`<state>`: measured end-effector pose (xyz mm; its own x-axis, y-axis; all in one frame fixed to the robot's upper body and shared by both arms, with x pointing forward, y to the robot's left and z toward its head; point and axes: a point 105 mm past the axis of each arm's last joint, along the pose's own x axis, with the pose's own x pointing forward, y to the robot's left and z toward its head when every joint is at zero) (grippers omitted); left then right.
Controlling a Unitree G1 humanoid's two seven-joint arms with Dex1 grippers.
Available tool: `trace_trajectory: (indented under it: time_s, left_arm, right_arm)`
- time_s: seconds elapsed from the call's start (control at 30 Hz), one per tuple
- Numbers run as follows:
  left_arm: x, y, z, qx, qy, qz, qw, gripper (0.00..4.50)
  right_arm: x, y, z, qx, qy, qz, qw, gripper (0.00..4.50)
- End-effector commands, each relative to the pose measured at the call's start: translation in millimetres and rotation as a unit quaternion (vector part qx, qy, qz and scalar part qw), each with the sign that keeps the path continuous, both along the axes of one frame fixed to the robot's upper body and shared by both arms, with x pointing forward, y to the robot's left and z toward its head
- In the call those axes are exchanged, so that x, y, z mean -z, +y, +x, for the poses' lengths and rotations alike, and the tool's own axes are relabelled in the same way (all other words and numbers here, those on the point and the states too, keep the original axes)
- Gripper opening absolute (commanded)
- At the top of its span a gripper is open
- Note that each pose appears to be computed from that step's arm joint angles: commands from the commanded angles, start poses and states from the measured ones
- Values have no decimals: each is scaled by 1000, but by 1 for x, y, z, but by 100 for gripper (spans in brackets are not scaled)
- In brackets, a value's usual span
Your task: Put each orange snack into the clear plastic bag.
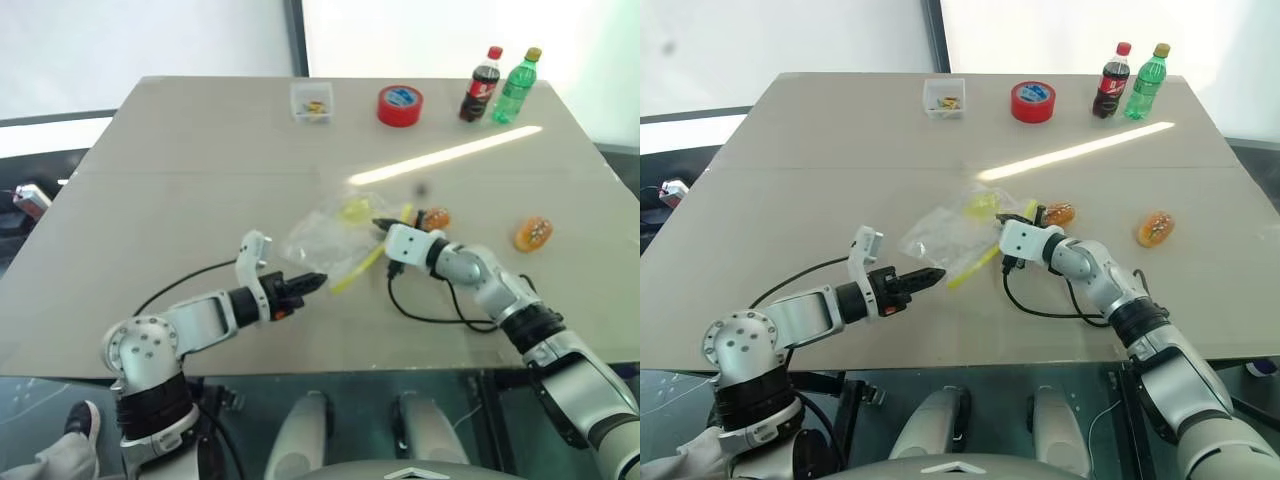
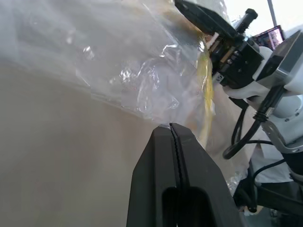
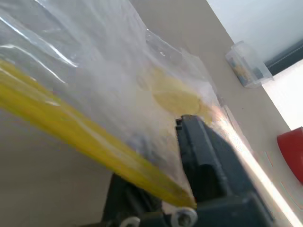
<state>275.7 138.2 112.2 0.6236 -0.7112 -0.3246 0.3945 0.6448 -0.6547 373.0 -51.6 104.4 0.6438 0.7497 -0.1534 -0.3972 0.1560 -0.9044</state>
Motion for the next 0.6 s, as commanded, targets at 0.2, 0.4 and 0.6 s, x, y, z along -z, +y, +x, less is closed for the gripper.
trace_trajectory:
  time_s: [0.2,0.4,0.6]
  left_arm:
    - [-19,40,33,-115,-109,74,985,78]
    - [-55,48,63,-162,-268,207,927,263]
    - [-70,7,53,-48,-410,295,862,263]
  right_arm:
    - [-11,0,8,22,16,31,999,0]
    - [-40,25,30,58,25,97,993,0]
    - [-48,48,48,86,24,72,993,0]
